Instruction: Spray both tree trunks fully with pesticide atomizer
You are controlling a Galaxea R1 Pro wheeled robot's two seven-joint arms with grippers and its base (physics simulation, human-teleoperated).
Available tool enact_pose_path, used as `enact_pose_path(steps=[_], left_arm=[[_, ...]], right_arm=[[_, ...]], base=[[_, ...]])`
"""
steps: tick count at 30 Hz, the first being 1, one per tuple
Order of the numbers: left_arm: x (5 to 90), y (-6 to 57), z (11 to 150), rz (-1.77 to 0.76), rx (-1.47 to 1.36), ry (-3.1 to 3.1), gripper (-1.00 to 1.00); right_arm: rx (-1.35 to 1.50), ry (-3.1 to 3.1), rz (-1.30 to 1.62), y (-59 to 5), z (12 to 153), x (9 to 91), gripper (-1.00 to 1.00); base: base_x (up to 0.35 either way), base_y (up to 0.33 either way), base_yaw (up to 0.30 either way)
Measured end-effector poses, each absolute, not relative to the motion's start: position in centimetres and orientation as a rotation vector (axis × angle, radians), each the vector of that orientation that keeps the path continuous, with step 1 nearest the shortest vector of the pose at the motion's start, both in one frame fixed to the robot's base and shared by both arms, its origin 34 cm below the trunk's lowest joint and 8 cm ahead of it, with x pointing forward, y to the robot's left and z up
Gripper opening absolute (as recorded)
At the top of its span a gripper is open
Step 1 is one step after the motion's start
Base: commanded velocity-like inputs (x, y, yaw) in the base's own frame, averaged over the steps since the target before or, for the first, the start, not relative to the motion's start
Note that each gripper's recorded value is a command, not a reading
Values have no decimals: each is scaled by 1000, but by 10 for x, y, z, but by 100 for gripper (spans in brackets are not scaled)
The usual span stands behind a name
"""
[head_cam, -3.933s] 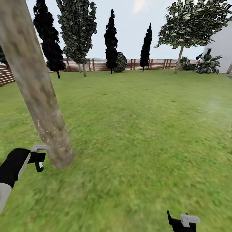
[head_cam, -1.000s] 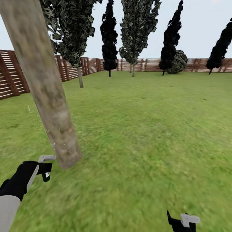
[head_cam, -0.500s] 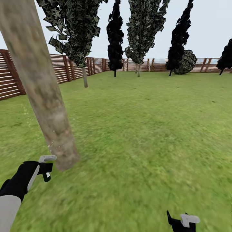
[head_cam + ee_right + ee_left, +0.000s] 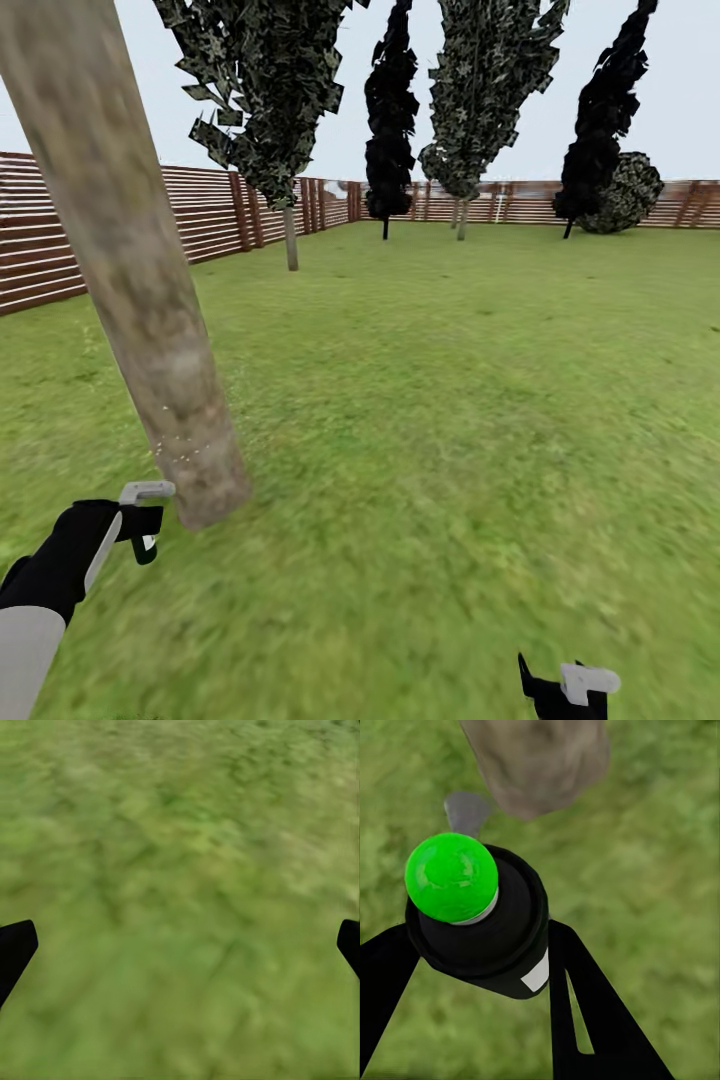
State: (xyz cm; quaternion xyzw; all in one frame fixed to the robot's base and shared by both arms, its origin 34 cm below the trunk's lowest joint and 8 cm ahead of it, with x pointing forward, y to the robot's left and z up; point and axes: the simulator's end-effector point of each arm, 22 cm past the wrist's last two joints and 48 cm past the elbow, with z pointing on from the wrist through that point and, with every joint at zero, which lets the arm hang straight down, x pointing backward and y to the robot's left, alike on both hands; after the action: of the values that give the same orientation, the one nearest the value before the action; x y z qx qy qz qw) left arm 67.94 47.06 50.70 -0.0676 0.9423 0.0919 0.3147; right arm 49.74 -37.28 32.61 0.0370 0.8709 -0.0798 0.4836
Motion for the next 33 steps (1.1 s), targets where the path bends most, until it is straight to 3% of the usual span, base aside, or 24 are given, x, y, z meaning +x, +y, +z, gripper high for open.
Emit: enact_pose_path(steps=[12,22,33], left_arm=[[679,471,507,242,-178,2483,-100],[680,470,507,241,-178,2482,-100],[680,470,507,241,-179,2482,-100]], right_arm=[[90,2121,-195,-373,326,497,100],[90,2121,-194,-373,326,497,100],[90,2121,-195,-373,326,497,100]], base=[[148,-236,277],[160,-236,49],[170,-235,267]])
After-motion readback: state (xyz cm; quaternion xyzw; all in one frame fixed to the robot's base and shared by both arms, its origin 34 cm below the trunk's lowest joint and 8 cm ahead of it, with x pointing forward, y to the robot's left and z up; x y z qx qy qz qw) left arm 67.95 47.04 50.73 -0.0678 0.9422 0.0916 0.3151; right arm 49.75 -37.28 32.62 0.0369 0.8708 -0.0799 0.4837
